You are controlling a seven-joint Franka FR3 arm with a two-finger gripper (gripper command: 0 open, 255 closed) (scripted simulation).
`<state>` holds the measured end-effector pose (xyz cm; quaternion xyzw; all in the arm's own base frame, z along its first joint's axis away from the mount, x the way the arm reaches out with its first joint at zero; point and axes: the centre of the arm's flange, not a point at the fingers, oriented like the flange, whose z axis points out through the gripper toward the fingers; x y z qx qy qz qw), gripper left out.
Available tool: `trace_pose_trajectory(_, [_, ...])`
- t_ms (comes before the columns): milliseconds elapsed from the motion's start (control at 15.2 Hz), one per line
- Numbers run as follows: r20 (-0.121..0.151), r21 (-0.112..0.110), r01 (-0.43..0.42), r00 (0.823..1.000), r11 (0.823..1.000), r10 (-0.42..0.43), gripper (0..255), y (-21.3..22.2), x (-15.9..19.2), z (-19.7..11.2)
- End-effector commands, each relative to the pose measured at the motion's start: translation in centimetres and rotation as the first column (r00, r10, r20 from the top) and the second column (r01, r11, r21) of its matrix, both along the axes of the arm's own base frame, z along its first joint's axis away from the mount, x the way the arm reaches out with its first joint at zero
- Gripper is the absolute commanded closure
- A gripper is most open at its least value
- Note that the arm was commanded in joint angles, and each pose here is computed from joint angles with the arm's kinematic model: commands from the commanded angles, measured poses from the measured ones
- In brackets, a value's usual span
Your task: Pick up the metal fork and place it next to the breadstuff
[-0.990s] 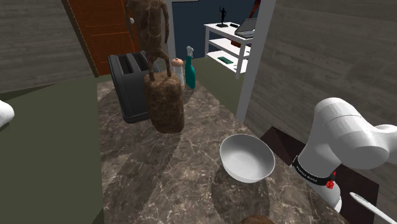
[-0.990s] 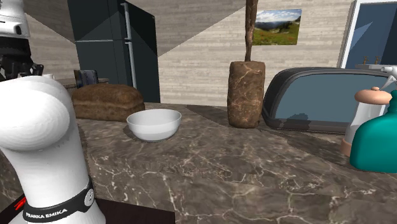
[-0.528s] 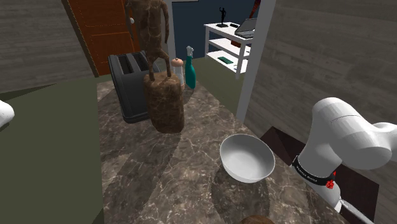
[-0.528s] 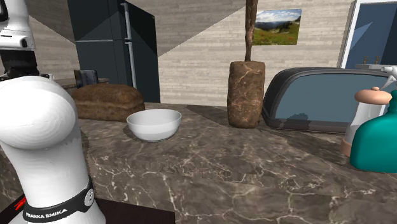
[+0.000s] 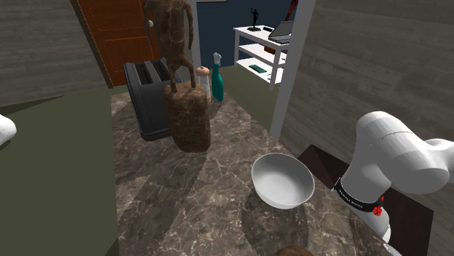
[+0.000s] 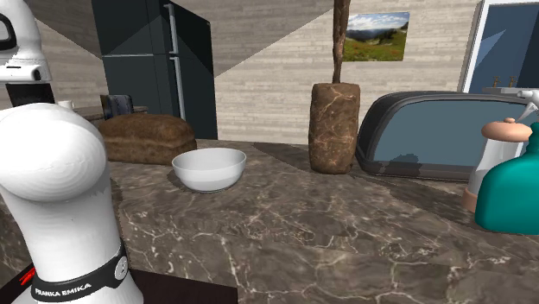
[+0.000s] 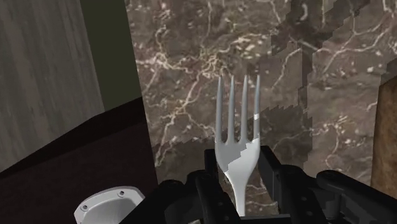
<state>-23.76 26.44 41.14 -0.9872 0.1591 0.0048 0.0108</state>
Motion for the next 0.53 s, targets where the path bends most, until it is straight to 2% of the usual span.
trace_pose_trajectory(0, [-0.062,-0.02,-0.036,0.997,0.999,0.035,255,-2.9,1.5,-2.3])
trace_pose_trajectory(462, [-0.062,-0.02,-0.036,0.997,0.999,0.035,255,-2.9,1.5,-6.0])
